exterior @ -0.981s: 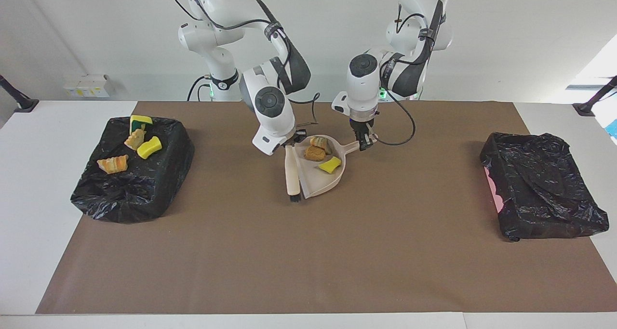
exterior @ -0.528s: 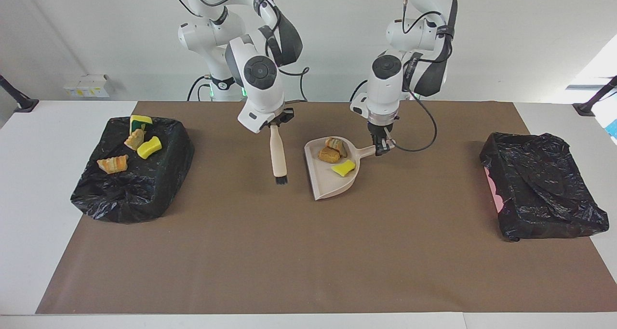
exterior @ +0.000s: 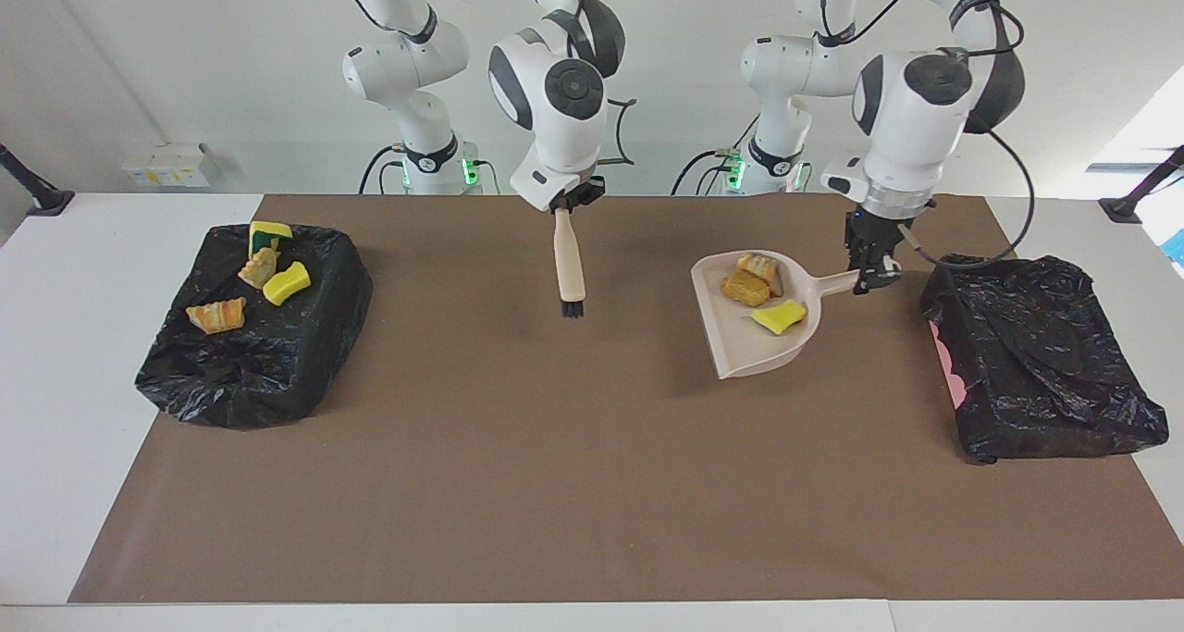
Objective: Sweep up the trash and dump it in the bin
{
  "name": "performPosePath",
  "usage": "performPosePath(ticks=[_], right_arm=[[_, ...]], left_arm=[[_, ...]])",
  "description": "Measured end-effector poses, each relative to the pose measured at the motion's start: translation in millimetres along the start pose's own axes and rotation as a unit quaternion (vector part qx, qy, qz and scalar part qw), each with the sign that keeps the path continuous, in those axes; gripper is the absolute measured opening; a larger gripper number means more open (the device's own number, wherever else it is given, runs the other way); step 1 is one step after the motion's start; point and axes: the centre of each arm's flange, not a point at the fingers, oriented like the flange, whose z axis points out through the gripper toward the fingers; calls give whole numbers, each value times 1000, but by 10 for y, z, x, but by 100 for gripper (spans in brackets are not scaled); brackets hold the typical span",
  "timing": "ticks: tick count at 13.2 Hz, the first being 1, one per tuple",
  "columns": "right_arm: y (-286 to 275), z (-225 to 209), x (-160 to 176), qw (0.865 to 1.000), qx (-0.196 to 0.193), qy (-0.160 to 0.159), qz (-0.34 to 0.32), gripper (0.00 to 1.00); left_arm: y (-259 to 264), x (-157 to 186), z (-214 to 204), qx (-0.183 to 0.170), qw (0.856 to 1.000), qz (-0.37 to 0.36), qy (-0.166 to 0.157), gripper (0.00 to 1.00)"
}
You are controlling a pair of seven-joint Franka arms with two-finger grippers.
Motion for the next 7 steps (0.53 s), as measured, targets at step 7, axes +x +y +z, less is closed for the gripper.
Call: performPosePath(ticks=[7], right_arm=[[-877, 767, -118, 1000, 13, -15, -1, 26]], left_arm=[[74, -2443, -347, 15, 998, -58, 12, 31]])
